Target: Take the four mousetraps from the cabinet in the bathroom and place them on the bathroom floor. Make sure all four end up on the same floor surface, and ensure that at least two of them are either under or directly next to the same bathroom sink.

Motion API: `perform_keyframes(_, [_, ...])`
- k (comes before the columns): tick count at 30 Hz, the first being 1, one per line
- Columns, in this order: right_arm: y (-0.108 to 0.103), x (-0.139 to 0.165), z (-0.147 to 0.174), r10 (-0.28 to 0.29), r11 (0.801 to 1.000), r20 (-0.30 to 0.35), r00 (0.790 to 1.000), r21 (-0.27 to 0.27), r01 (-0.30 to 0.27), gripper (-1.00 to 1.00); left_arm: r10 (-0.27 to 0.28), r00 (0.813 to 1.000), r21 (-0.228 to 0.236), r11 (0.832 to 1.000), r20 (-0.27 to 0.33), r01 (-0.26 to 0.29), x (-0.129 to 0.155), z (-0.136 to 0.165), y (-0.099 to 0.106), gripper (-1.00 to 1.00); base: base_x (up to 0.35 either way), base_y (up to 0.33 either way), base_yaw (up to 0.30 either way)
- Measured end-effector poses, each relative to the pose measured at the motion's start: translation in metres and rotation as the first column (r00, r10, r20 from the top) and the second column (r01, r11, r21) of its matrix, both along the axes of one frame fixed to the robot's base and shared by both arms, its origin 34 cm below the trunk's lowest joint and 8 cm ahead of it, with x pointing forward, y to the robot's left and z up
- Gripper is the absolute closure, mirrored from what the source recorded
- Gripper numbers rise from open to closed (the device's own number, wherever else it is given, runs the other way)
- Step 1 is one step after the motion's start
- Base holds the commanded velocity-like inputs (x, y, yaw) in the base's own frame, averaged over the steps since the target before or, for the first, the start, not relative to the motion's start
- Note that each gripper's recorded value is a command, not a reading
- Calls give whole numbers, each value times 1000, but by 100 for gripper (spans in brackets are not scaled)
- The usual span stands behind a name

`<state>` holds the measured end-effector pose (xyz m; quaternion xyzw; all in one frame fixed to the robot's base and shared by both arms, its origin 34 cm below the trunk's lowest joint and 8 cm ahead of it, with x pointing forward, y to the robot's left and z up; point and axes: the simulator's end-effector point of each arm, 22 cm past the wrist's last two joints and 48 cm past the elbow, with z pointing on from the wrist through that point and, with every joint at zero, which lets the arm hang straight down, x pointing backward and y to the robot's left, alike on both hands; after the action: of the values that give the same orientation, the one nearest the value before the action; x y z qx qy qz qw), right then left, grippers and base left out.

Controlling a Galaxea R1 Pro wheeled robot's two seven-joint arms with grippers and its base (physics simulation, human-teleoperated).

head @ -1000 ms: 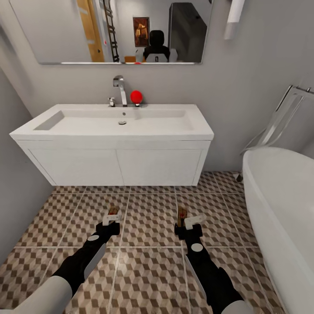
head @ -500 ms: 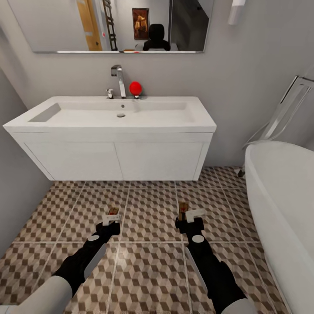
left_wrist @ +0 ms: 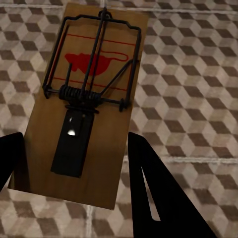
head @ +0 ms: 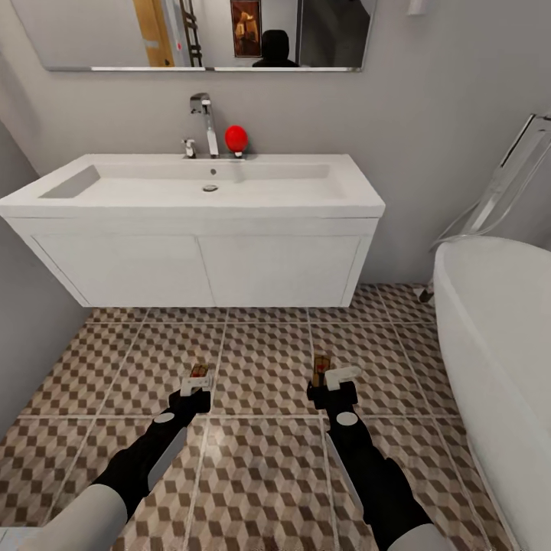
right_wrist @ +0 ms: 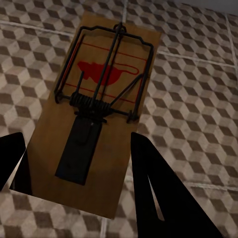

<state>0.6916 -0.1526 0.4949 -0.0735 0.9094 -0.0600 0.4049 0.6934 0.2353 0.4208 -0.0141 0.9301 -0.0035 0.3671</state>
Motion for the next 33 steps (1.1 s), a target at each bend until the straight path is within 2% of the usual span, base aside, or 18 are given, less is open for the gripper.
perform_keyframes(6, [0, -4, -18, 0, 1000, -11, 1000, 1, 0, 100, -8, 1000, -11, 1000, 3, 8, -1, -13, -8, 100, 0, 0, 0])
perform_keyframes(9, [0, -6, -27, 0, 1000, -16, 1000, 1, 0, 100, -20, 998, -32, 999, 56, 22, 15, 1, -20, 100, 0, 0, 0])
perform_keyframes(11, [0, -8, -33, 0, 1000, -19, 1000, 1, 0, 100, -35, 997, -43, 998, 69, 38, 22, 10, -28, 100, 0, 0, 0])
perform_keyframes(15, [0, -11, -45, 0, 1000, -25, 1000, 1, 0, 100, -63, 998, -48, 997, 22, 64, 18, 5, -37, 100, 0, 0, 0])
perform_keyframes(18, [1, -13, -54, 0, 1000, -30, 1000, 2, 0, 100, -67, 998, -45, 997, 3, 67, 14, -5, -36, 100, 0, 0, 0])
perform_keyframes(33, [1, -25, -100, 1, 1000, -53, 999, 2, -1, 100, -69, 997, -46, 997, -27, 67, 1, -52, -36, 100, 0, 0, 0])
